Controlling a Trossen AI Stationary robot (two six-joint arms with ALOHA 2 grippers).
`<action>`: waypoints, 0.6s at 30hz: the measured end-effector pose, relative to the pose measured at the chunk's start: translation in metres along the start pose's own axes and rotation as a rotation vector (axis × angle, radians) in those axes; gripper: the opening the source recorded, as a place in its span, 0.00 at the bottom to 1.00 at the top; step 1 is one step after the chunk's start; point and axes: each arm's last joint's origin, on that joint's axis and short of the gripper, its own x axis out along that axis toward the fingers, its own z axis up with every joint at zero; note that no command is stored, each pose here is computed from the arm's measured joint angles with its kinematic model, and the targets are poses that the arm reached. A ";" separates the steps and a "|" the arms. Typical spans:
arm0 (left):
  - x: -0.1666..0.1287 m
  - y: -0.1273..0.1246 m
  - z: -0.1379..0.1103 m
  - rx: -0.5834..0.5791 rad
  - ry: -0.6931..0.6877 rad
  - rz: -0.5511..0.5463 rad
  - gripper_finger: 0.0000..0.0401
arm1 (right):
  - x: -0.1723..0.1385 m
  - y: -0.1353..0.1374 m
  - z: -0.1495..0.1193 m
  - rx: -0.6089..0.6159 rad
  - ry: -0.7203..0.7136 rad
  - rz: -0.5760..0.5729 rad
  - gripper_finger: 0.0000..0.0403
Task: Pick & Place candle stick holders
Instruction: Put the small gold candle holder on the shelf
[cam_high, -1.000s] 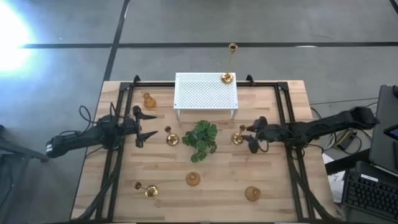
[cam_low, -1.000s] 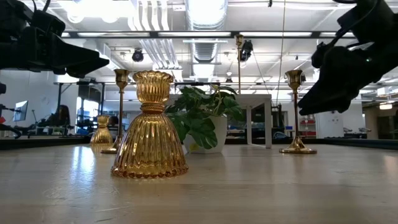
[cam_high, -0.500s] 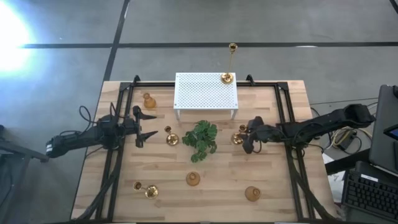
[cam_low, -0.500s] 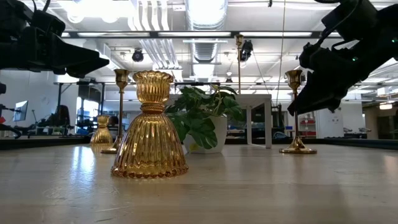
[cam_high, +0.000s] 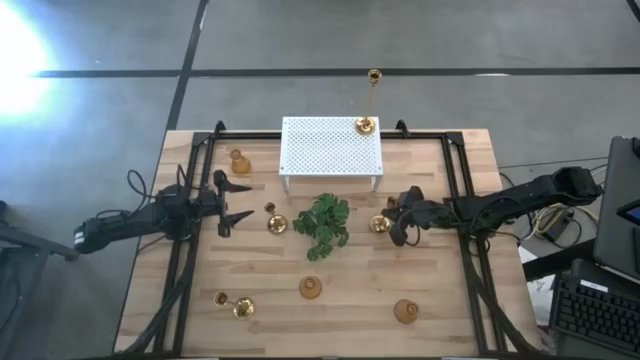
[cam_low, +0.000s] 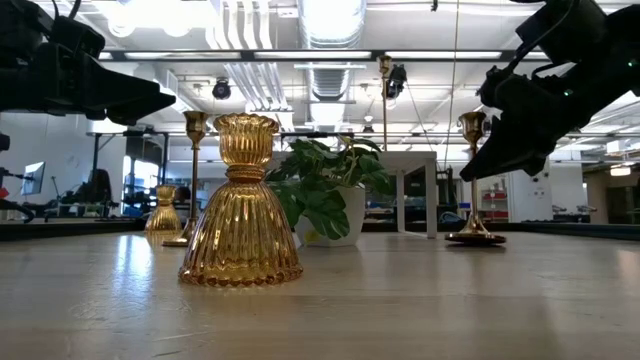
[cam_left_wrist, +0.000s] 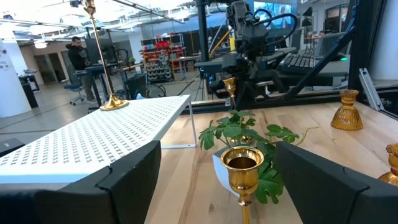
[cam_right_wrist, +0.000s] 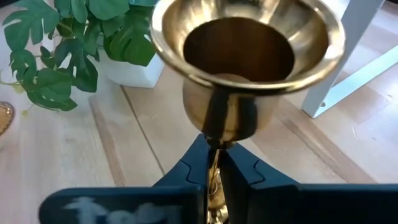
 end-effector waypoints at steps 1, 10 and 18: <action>0.000 0.000 0.000 0.000 0.000 0.000 0.80 | 0.000 0.000 0.000 0.002 0.000 0.000 0.04; 0.000 0.000 0.000 0.000 0.000 0.000 0.80 | -0.003 -0.001 0.002 0.008 -0.011 0.007 0.03; 0.000 0.000 0.000 0.000 0.000 0.000 0.80 | -0.008 0.000 0.005 0.042 -0.029 0.047 0.03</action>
